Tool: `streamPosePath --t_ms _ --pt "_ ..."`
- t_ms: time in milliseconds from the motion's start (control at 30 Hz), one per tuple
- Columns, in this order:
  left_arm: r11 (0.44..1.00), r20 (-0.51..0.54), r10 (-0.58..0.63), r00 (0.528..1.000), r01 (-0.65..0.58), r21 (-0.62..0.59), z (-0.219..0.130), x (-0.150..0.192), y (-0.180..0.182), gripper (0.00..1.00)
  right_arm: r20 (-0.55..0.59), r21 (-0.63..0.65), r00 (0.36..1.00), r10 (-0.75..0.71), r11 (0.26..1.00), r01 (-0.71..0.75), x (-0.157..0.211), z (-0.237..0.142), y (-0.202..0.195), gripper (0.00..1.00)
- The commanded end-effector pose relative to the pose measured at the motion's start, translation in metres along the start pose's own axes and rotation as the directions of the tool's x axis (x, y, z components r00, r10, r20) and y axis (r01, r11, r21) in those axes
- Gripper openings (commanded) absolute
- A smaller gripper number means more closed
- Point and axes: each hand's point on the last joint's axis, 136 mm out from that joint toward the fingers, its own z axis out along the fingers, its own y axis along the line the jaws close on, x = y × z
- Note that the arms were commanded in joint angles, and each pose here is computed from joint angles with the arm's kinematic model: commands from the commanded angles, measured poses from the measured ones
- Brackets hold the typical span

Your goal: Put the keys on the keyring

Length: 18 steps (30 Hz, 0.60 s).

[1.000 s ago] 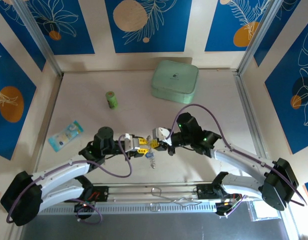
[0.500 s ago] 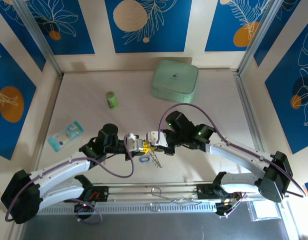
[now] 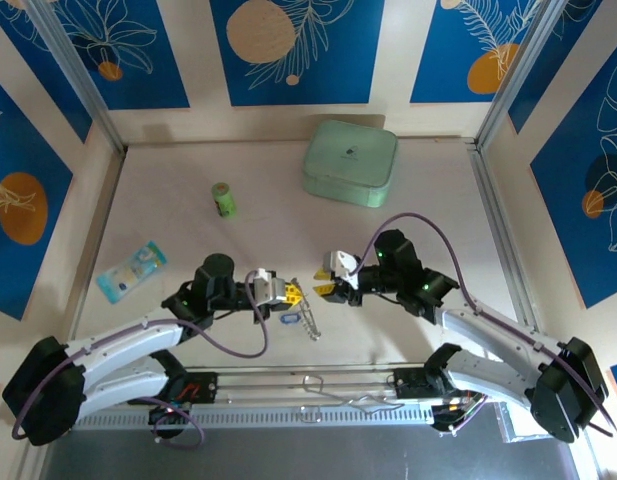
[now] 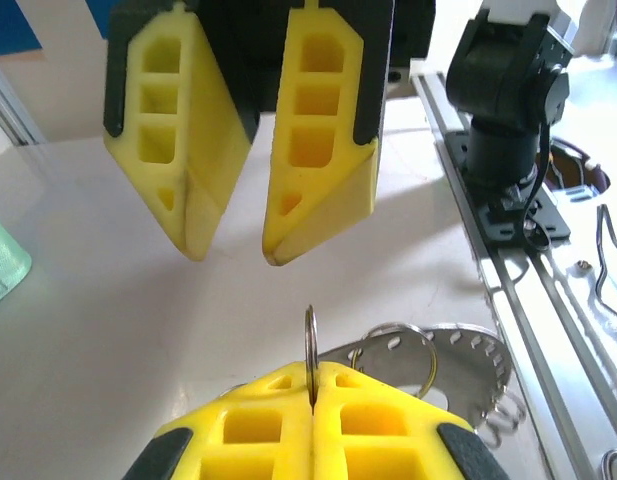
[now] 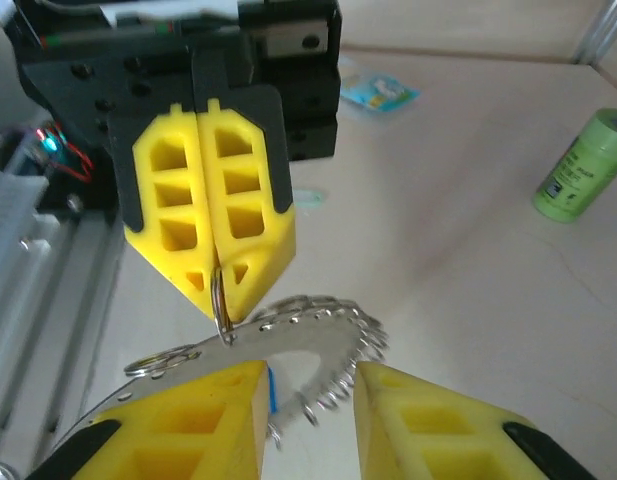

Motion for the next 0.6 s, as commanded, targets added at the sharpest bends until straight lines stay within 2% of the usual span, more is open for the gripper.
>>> streamPosePath --t_ms 0,267,367,467,533,567 --pt "0.999 0.195 0.038 0.980 -0.040 0.004 -0.003 -0.042 -0.001 0.00 0.203 -0.117 0.979 0.031 0.993 -0.007 -0.038 -0.003 0.017 0.29" --pt "0.999 0.226 -0.026 0.974 0.020 0.029 0.002 -0.038 -0.001 0.00 0.184 -0.132 0.982 0.045 0.991 -0.021 -0.029 0.005 0.019 0.26" --pt "0.999 0.241 -0.044 0.970 0.038 0.031 0.003 -0.038 -0.001 0.00 0.167 -0.133 0.985 0.052 0.991 -0.030 -0.026 0.009 0.017 0.17" --pt "0.999 0.257 -0.045 0.965 0.040 0.025 0.002 -0.039 0.000 0.00 0.144 -0.147 0.988 0.055 0.989 -0.034 -0.025 0.012 0.018 0.01" --pt "0.999 0.255 -0.046 0.966 0.042 0.019 0.002 -0.039 0.001 0.00 0.119 -0.149 0.991 0.056 0.988 -0.038 -0.025 0.011 0.018 0.00" --pt "0.999 0.250 -0.045 0.967 0.044 0.011 0.002 -0.038 0.002 0.11 0.104 -0.143 0.993 0.058 0.989 -0.043 -0.025 0.011 0.017 0.00"
